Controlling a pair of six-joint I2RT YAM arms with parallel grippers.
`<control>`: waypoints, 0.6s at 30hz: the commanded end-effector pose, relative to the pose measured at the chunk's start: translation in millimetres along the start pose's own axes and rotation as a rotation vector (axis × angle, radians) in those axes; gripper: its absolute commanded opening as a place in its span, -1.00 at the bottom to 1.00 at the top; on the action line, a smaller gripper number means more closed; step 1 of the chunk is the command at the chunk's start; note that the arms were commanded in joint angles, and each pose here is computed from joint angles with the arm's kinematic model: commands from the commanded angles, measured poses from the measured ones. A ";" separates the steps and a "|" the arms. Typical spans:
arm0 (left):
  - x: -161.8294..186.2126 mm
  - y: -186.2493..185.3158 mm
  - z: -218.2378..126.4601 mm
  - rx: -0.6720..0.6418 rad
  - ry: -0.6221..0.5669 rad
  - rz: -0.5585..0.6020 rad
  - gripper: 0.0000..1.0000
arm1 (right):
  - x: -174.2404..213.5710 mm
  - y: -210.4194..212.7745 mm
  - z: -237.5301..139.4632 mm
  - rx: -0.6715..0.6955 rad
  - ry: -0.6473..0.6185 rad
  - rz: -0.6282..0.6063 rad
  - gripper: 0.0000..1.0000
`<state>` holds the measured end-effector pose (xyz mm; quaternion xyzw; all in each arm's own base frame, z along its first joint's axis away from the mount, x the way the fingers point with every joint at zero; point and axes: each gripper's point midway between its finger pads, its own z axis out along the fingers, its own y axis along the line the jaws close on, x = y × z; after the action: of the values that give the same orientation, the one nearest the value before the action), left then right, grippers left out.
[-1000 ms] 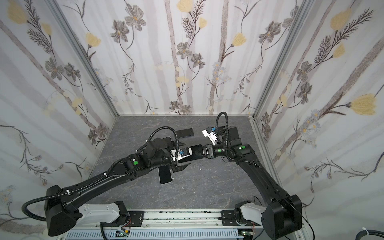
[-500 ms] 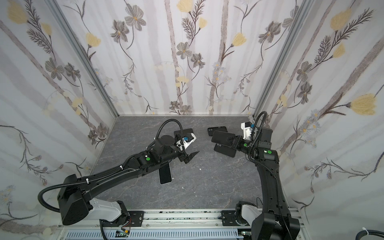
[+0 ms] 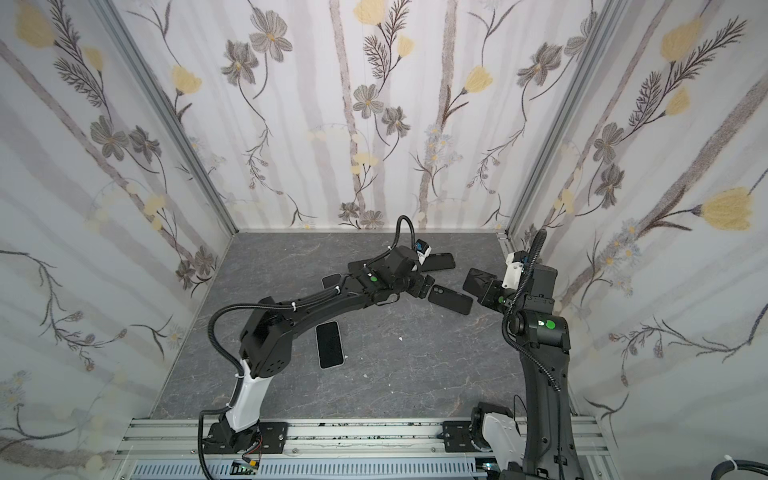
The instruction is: Put the phone into the phone case
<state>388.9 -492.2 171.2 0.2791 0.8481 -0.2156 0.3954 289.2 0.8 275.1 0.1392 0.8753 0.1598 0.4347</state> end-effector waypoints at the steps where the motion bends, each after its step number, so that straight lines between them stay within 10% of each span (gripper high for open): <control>1: 31.7 9.9 23.4 -0.073 0.146 -0.102 0.47 | -3.9 -0.1 -4.8 0.015 -0.045 -0.043 -1.00; 18: 89.6 20.2 98.2 -0.128 0.261 -0.093 0.10 | 28.3 9.1 15.2 -0.107 0.008 -0.027 -1.00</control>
<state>403.6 -504.0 38.7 0.2443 0.9187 -0.1380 0.2781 278.7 17.7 238.6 0.1186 0.8828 0.1865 0.4145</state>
